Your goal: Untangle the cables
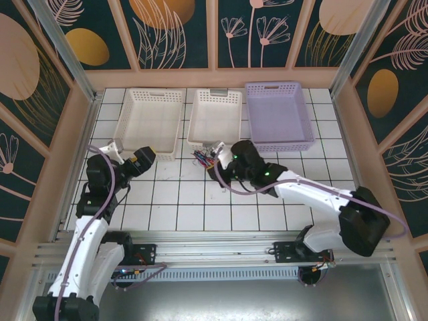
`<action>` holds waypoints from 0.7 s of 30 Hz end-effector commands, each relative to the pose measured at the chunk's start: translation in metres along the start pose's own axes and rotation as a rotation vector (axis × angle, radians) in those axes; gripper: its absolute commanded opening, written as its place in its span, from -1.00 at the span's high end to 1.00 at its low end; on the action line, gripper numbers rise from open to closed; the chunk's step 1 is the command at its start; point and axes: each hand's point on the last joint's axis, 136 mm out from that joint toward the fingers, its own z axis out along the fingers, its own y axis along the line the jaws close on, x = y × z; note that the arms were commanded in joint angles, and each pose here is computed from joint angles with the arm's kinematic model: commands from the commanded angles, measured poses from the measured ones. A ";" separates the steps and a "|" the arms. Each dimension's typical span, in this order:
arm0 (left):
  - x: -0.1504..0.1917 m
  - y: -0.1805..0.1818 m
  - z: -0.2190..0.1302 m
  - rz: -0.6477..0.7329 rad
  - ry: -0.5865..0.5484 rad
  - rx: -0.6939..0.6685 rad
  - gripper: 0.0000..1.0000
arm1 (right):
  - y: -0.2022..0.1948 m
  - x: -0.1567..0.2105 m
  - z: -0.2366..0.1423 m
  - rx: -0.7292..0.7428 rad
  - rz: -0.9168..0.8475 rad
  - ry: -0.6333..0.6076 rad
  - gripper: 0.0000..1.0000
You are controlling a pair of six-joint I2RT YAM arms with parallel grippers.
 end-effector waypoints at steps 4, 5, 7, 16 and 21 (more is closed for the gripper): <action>0.017 -0.046 -0.008 -0.089 0.042 0.279 -0.95 | 0.044 -0.037 -0.047 -0.409 0.050 -0.172 1.00; 0.022 -0.044 -0.006 -0.091 0.056 0.274 -0.94 | 0.046 -0.040 -0.053 -0.442 0.055 -0.186 1.00; 0.029 -0.040 -0.002 -0.090 0.072 0.263 -0.94 | 0.048 -0.045 -0.062 -0.494 0.065 -0.208 1.00; 0.063 -0.061 0.011 -0.099 0.167 0.391 -0.93 | 0.056 -0.048 -0.071 -0.658 0.101 -0.200 1.00; 0.091 -0.101 0.010 0.009 0.224 0.531 -0.93 | 0.058 -0.049 -0.068 -0.717 0.138 -0.173 1.00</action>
